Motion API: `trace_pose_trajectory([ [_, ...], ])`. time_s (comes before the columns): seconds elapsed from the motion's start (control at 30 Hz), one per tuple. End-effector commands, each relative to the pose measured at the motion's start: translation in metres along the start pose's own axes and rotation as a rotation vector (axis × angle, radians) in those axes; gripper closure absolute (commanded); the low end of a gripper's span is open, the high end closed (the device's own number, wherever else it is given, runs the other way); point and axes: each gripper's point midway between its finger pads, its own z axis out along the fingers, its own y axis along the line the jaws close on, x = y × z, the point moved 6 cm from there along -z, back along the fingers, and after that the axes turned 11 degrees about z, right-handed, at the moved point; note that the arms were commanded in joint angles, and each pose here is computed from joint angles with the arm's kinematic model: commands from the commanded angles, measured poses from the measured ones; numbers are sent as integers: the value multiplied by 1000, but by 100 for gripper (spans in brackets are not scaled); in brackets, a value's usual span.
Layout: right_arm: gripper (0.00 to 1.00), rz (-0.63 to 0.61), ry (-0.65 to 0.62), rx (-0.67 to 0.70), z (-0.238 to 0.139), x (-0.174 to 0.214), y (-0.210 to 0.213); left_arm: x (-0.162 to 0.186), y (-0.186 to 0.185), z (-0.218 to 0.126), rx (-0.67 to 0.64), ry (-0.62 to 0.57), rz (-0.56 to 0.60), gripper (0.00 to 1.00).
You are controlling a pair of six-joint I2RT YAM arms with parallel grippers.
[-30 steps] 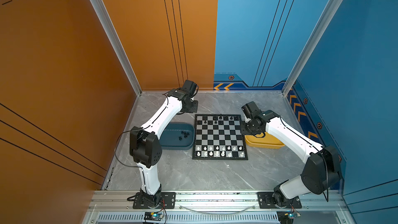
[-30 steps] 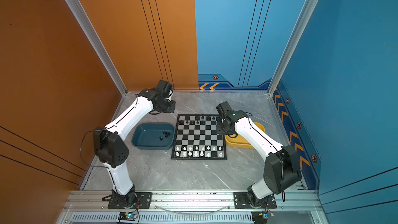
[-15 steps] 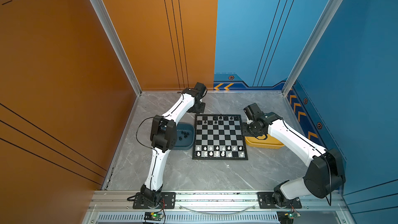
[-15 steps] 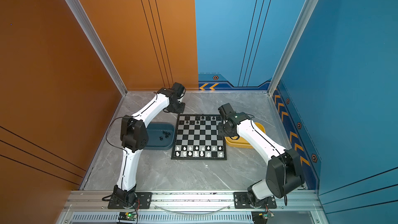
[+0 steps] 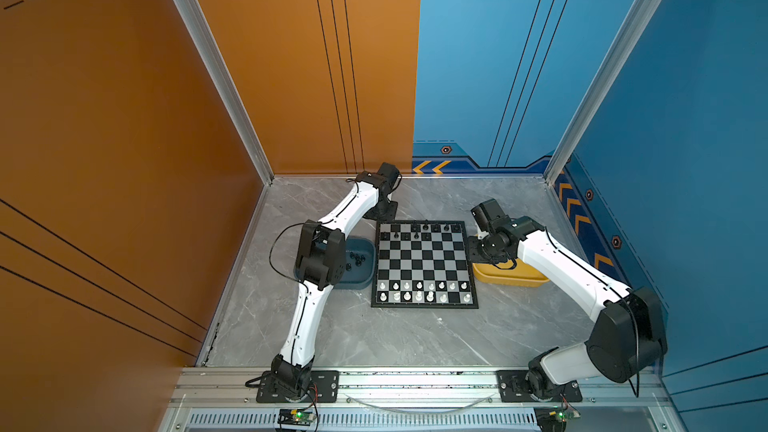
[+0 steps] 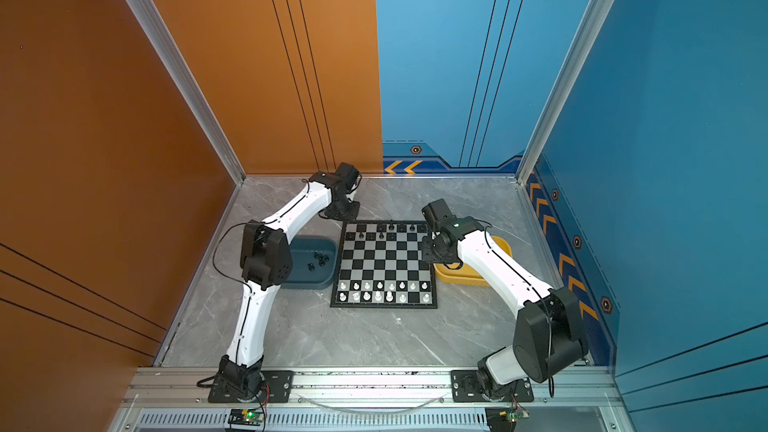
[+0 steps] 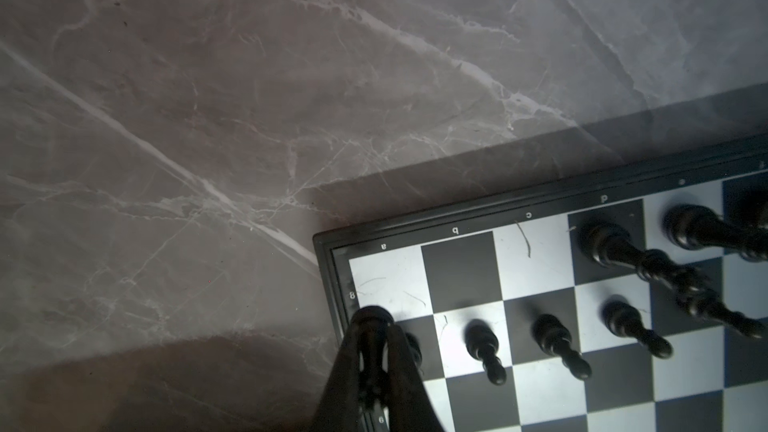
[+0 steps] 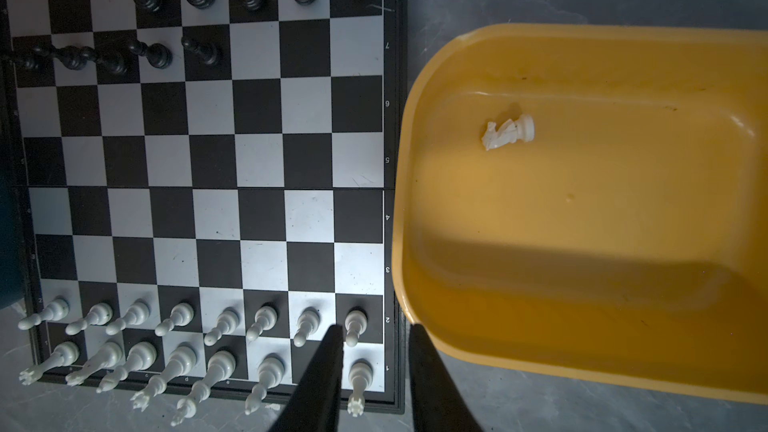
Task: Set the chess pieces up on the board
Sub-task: 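Carry the black pawn with the left gripper to the board's farthest rows, then lower the black pawn onto a far-row square and open the left gripper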
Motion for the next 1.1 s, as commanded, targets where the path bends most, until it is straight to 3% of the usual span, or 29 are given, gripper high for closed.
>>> trace_pose_trajectory([
  [0.0,70,23,8,-13,-1,2,-1,0,-6,3,36,20,2,97],
  [0.67,70,24,18,-13,4,4,-2,5,-13,28,49,66,-12,96],
  [1.07,70,26,16,-15,4,4,-2,7,-14,28,56,70,-10,77],
])
